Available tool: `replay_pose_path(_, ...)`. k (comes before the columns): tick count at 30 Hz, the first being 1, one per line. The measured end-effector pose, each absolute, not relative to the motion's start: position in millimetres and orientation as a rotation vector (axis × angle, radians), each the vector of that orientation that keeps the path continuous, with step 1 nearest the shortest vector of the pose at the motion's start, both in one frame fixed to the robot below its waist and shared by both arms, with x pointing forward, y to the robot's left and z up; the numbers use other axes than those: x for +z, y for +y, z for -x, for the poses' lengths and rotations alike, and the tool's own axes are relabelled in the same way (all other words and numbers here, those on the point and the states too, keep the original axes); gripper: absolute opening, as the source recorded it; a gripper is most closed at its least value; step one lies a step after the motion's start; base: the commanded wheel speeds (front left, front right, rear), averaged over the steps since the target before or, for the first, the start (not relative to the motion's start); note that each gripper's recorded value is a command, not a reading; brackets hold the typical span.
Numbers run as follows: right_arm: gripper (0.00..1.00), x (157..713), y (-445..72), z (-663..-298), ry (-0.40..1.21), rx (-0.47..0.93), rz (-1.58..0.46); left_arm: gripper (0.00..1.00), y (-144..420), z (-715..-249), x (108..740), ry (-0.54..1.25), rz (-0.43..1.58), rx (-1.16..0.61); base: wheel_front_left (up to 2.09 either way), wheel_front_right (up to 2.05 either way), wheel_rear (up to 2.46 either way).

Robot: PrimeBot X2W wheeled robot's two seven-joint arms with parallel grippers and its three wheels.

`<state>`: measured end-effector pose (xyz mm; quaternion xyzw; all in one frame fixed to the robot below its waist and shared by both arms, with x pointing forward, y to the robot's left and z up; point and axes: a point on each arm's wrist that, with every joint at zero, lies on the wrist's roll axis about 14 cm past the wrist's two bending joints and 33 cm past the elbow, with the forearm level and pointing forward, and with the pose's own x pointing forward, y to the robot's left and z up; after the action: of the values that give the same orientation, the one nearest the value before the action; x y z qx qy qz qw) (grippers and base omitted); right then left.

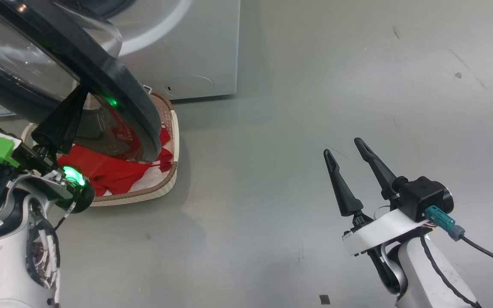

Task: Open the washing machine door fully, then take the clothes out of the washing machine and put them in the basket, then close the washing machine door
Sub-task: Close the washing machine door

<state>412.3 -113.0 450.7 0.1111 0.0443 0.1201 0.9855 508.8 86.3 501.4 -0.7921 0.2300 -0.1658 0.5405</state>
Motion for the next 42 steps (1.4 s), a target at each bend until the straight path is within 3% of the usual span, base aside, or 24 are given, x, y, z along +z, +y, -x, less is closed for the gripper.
replay_pose_path(26, 1.0, 430, -173, -406, 0.142, 0.039, -0.253, 0.0, 6, -591, 491, 0.558, 1.948, -0.408, 0.0, 0.0, 0.0)
replay_pose_path(38, 1.0, 437, -174, -410, 0.118, 0.035, -0.257, 0.0, -4, -583, 489, 0.598, 1.903, -0.41, 0.0, 0.0, 0.0)
replay_pose_path(42, 1.0, 443, -171, -414, 0.098, 0.05, -0.246, 0.0, -12, -565, 481, 0.632, 1.723, -0.442, 0.0, 0.0, 0.0)
